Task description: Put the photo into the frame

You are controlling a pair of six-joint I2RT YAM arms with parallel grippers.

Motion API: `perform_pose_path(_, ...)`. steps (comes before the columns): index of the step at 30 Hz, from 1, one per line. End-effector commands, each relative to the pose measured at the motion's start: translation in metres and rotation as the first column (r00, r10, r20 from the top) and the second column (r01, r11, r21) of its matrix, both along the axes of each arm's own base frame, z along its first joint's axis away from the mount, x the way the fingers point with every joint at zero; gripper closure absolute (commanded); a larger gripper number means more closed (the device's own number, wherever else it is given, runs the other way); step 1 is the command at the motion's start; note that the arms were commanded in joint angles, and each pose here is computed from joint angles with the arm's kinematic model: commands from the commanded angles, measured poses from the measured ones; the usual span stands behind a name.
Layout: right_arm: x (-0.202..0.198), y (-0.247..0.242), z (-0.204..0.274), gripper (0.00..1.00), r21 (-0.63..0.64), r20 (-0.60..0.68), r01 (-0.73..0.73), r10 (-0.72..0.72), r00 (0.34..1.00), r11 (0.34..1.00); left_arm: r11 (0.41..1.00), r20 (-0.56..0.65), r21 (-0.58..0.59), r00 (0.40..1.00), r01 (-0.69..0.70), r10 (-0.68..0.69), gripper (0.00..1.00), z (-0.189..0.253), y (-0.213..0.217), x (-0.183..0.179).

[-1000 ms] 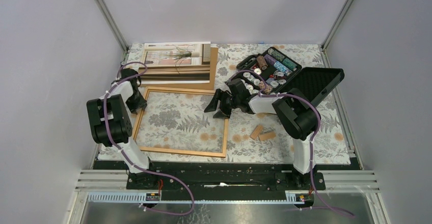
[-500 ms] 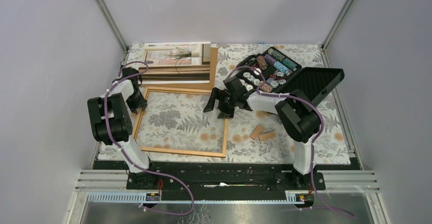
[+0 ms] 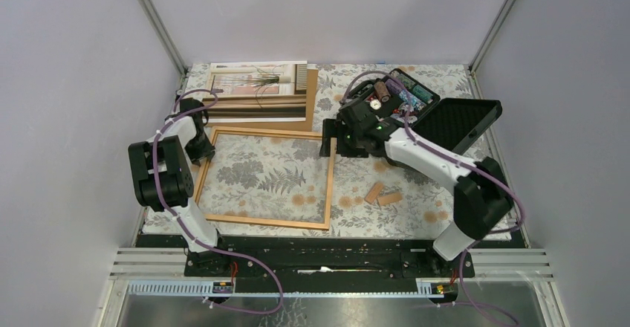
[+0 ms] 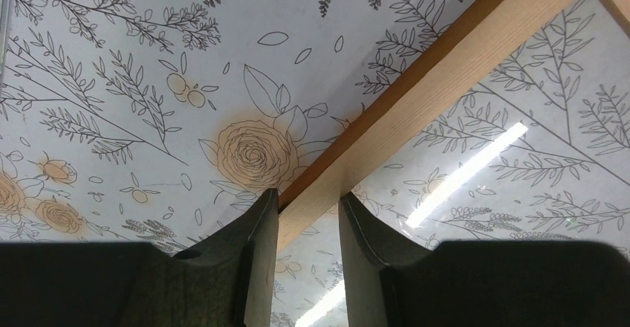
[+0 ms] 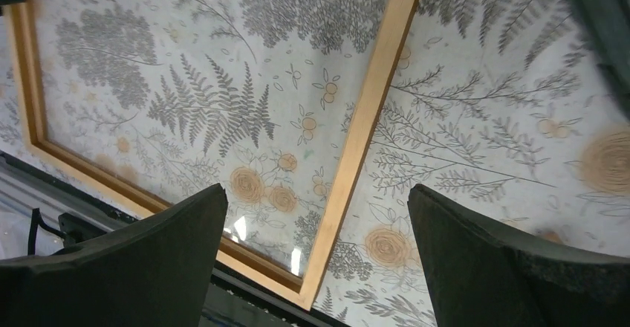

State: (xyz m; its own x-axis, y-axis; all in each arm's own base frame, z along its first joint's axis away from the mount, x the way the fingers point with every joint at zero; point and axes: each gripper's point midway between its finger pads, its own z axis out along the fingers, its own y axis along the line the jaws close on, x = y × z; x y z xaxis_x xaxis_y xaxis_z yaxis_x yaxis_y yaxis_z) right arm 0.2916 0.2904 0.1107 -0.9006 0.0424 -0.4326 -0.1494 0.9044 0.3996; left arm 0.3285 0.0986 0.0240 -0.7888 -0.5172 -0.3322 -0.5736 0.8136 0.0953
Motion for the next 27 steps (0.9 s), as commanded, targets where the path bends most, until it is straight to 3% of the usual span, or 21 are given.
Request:
perform_pose_path(1,0.0,-0.027,0.026,0.0,-0.102,0.135,-0.051,0.065,0.989,0.993,1.0,0.023,0.003,1.0,-0.022,0.022,0.75,-0.007,-0.005,0.005)
perform_pose_path(6,-0.015,-0.001,0.01,0.01,0.001,0.036,-0.144,0.144,0.989,0.99,0.999,0.095,0.033,0.995,-0.004,0.001,0.59,0.02,-0.005,0.011)
perform_pose_path(12,-0.026,0.029,0.009,0.03,0.185,0.039,-0.225,0.221,0.974,0.957,0.997,0.266,0.077,0.964,-0.007,-0.014,0.36,0.083,-0.003,0.019)
perform_pose_path(17,-0.034,0.027,-0.009,0.03,0.217,0.066,-0.232,0.223,0.972,0.948,0.999,0.428,0.035,0.903,0.02,-0.033,0.14,0.124,-0.017,0.024)
perform_pose_path(22,-0.029,0.022,0.0,0.01,0.283,0.164,-0.173,0.13,0.978,0.943,0.981,0.565,-0.089,0.82,0.173,-0.093,0.03,0.143,-0.064,0.035)
perform_pose_path(27,0.024,0.017,0.028,0.0,0.229,0.291,-0.033,-0.036,0.956,0.973,0.92,0.646,-0.2,0.752,0.336,-0.135,0.02,0.155,-0.111,0.043)
